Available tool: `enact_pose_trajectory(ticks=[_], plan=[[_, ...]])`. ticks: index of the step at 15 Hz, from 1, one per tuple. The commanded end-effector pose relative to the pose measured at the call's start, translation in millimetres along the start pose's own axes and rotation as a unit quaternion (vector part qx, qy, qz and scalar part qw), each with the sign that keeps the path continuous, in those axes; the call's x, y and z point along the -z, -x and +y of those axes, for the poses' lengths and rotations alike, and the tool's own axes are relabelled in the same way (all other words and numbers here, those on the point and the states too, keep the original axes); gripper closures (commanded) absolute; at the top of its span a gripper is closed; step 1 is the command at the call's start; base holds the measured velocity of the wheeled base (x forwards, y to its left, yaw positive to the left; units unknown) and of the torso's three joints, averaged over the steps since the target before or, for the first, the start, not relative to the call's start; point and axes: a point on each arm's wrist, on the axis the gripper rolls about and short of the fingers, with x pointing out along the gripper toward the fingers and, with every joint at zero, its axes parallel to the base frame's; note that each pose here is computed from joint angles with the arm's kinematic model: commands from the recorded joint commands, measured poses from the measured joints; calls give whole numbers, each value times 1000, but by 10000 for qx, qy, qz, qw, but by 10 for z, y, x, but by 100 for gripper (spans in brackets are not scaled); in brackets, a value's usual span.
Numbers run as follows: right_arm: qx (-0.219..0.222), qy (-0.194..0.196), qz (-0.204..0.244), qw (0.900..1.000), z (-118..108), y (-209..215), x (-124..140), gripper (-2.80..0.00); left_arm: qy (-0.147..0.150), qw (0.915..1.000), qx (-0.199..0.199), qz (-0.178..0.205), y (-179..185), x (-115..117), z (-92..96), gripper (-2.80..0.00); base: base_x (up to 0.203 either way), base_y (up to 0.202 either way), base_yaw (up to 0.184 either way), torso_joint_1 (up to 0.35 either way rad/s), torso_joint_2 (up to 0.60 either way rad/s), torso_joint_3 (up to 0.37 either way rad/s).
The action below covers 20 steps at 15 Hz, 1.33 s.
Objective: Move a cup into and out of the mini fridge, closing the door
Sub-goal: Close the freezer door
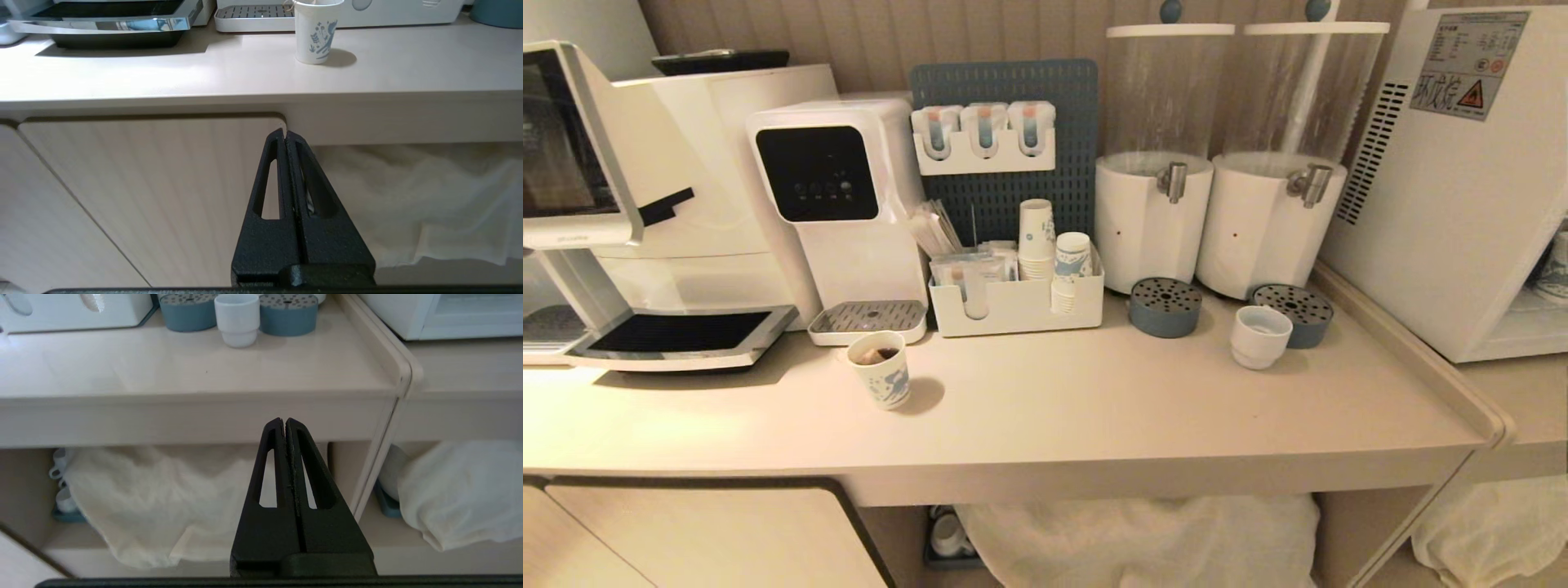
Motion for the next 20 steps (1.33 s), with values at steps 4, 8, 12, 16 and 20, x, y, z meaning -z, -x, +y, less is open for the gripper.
enact_pose_trajectory(ticks=[4, 8, 12, 16, 20], plan=[[-3, -7, -7, 10000, 0, 0, -2, 0, 4, 10000, 0, -3, 0, 0, 0, 0, -190, 0, 0, -1, -1, 2], [4, -7, -6, 10000, 0, 0, -2, 0, 1, 10000, 0, 4, -1, 4, 0, 0, -173, 0, 0, 2, 5, 2], [-3, -7, 1, 10000, 0, 0, 0, 0, -19, 10000, 8, -4, 0, 0, 0, 0, 3, -14, 2, 1, 1, 0], [-3, -7, 5, 10000, 0, 0, 0, 0, -19, 10000, 8, -4, 0, 0, 0, 0, 2, -157, 3, 2, 0, 2], [-19, -7, 8, 10000, 1, 0, -3, 0, -19, 10000, 8, -4, 0, 0, 0, 0, 0, -194, -1, 4, 1, 3]])
